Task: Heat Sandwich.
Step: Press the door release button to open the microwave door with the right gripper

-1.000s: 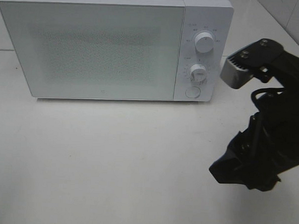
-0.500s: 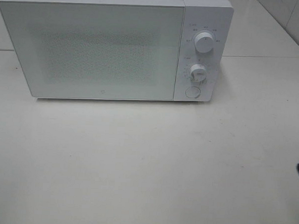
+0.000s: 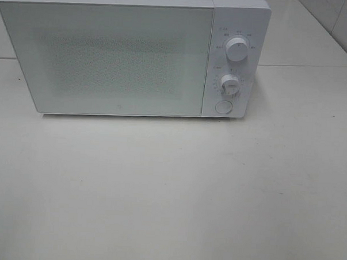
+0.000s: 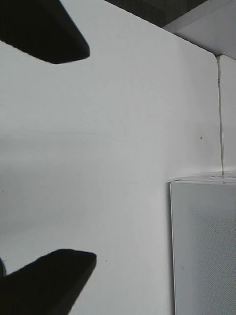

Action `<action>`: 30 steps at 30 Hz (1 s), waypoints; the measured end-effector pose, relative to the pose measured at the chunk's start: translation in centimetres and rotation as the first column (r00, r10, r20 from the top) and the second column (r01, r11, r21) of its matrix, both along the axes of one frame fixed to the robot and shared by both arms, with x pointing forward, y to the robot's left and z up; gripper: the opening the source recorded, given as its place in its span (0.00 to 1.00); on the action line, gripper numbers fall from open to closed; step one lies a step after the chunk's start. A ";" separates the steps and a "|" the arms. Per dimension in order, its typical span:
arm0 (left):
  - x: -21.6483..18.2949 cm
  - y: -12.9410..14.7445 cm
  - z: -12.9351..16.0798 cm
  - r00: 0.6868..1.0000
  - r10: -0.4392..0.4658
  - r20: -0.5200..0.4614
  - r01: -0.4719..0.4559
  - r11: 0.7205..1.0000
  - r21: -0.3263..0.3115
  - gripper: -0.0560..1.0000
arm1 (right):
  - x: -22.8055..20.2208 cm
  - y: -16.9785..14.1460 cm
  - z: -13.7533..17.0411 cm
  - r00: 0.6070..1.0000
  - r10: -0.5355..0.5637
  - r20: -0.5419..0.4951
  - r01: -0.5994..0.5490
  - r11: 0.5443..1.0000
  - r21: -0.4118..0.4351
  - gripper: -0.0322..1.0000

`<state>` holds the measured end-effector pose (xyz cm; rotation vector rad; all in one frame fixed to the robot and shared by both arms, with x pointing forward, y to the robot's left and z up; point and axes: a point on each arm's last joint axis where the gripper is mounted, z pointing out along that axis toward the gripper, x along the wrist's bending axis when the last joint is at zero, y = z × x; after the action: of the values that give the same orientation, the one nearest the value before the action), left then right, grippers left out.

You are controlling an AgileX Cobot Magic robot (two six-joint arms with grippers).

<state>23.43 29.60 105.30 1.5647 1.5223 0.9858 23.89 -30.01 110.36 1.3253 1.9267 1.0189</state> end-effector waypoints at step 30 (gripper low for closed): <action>0.0 0.0 0.0 1.000 0.000 0.000 0.000 1.000 0.000 0.97 | -1.0 -0.5 -5.6 0.972 -0.235 0.022 0.235 0.972 0.000 0.75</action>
<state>23.43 29.60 105.30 1.5647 1.5223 0.9858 22.92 -30.48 104.75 1.4931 1.7048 0.9090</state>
